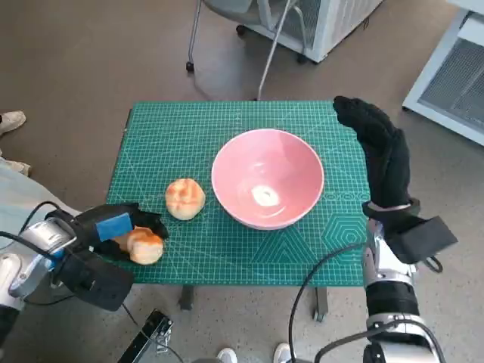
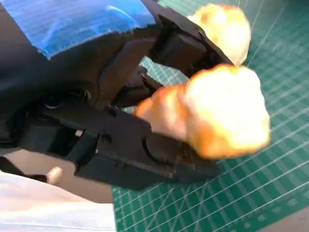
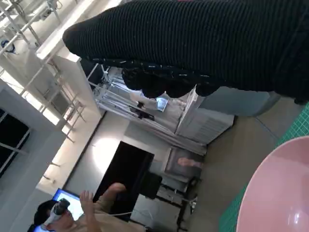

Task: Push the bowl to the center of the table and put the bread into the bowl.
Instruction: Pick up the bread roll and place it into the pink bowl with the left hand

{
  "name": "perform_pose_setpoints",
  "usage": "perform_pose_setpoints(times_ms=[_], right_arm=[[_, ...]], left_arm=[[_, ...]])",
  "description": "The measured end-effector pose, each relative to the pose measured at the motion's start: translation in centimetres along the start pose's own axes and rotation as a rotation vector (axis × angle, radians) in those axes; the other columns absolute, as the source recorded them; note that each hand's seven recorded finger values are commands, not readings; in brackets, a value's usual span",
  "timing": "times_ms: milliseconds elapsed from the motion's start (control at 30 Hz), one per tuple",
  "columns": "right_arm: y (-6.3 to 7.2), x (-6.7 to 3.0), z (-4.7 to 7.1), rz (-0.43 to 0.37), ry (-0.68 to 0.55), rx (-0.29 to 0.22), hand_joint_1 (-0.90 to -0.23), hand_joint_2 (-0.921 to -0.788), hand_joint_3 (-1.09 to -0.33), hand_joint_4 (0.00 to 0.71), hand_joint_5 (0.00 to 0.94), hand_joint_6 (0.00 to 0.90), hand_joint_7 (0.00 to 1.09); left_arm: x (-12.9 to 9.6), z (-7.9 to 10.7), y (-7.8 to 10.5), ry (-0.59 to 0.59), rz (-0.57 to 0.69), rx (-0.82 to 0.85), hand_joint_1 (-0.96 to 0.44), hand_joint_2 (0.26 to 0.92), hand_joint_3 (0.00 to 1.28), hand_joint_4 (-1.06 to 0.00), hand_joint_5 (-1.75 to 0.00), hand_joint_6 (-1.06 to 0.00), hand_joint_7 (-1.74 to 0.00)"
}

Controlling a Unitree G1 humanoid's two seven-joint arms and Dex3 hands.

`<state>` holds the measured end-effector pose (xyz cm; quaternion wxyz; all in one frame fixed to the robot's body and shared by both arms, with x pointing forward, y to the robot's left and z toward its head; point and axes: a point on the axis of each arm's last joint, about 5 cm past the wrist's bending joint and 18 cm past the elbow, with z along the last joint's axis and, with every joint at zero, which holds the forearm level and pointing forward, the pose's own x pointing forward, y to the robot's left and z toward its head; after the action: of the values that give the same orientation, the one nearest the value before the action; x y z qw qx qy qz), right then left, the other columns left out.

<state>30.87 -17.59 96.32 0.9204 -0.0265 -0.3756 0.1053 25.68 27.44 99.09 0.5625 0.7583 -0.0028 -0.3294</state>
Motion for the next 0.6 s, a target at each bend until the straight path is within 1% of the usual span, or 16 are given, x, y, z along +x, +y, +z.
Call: perform_pose_setpoints(times_ms=[100, 167, 233, 300, 433, 600], right_arm=[[0.0, -0.04, 0.0, -0.001, 0.002, 0.005, -0.558, -0.921, -0.775, 0.370, 0.012, 0.022, 0.80], [-0.1, -0.06, 0.0, 0.000, 0.004, 0.008, -0.558, -0.921, -0.775, 0.370, 0.012, 0.022, 0.80], [-0.1, -0.06, 0.0, 0.004, 0.005, 0.009, -0.558, -0.921, -0.774, 0.370, 0.012, 0.025, 0.80], [-0.1, -0.06, 0.0, 0.006, 0.005, 0.009, -0.559, -0.921, -0.773, 0.370, 0.012, 0.027, 0.80], [-0.1, -0.07, 0.0, 0.004, 0.007, 0.009, -0.559, -0.921, -0.771, 0.370, 0.011, 0.030, 0.80], [-0.1, -0.08, -0.1, 0.003, 0.008, 0.009, -0.557, -0.921, -0.772, 0.370, 0.011, 0.031, 0.80]], left_arm=[[-0.5, -0.1, 1.1, -0.016, 0.047, -0.036, 0.00, 0.920, 0.08, -0.53, -1.34, -0.77, -0.99], [-1.0, -0.1, 2.1, -0.027, 0.101, -0.056, 0.00, 0.920, 0.06, -0.55, -1.32, -0.79, -0.98], [-1.7, -0.2, 3.4, -0.038, 0.174, -0.074, 0.00, 0.919, 0.04, -0.58, -1.29, -0.82, -0.95], [-2.5, -0.4, 4.8, -0.045, 0.260, -0.084, 0.00, 0.918, 0.03, -0.59, -1.28, -0.83, -0.94], [-4.4, -0.5, 7.8, -0.056, 0.437, -0.083, 0.00, 0.919, 0.02, -0.61, -1.28, -0.82, -0.92], [-6.0, 0.0, 10.9, -0.081, 0.608, -0.053, 0.00, 0.920, 0.05, -0.57, -1.31, -0.79, -0.97]])
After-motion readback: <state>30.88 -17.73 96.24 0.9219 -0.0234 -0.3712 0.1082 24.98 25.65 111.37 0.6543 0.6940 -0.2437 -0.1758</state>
